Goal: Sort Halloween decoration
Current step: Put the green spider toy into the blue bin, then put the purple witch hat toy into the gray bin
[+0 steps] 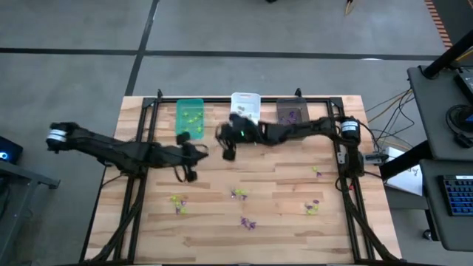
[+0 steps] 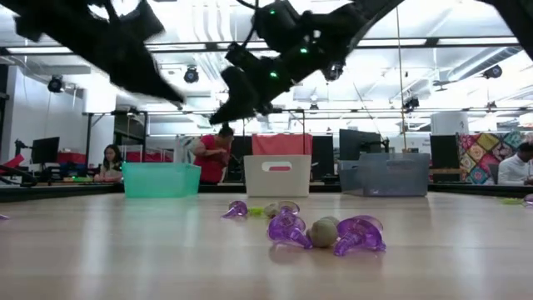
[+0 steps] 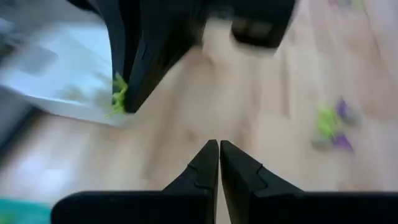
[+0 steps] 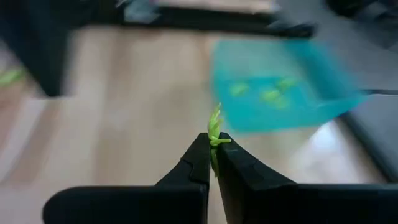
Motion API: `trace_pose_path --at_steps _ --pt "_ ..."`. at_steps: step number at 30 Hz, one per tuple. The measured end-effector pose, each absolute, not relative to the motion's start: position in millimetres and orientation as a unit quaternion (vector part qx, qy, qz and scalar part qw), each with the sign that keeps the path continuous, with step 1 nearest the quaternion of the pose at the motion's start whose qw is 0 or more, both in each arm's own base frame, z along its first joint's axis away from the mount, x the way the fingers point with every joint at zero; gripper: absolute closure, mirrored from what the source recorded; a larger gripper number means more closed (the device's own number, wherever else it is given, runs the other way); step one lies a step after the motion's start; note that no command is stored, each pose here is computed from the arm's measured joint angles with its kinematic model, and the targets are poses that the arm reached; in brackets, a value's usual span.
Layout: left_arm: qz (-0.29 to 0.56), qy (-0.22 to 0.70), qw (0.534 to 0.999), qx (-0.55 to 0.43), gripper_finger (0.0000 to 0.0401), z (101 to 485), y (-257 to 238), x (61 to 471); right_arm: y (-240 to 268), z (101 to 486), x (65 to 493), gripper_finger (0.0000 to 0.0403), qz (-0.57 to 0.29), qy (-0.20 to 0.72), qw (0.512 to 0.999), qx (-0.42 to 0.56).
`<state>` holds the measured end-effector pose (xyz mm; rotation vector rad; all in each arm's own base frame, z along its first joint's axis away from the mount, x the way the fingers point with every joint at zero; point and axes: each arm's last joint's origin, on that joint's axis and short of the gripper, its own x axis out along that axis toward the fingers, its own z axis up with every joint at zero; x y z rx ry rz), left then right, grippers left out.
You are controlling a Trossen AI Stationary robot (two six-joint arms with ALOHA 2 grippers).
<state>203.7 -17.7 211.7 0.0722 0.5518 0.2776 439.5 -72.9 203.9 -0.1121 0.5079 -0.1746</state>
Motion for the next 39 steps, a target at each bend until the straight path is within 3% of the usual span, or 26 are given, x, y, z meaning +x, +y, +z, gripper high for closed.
trace_pose_path --at_steps 8,16,20,31,39 --pt "0.166 0.138 0.976 -0.010 0.0401 261 -9 157 -140 219 472 0.0394 -0.114 0.197 0.974 -0.020" --pt "0.202 0.057 0.978 -0.015 0.0401 283 -3 125 -172 194 522 0.0393 -0.124 0.179 0.976 -0.012" --pt "0.201 0.046 0.978 -0.014 0.0401 285 -2 119 -177 191 540 0.0374 -0.116 0.177 0.977 0.000" --pt "0.202 0.072 0.976 -0.022 0.0401 279 -2 120 -179 191 543 0.0268 -0.113 0.238 0.964 0.024" --pt "0.206 0.116 0.971 -0.035 0.0401 269 -3 125 -162 233 517 0.0255 -0.090 0.330 0.940 0.017"
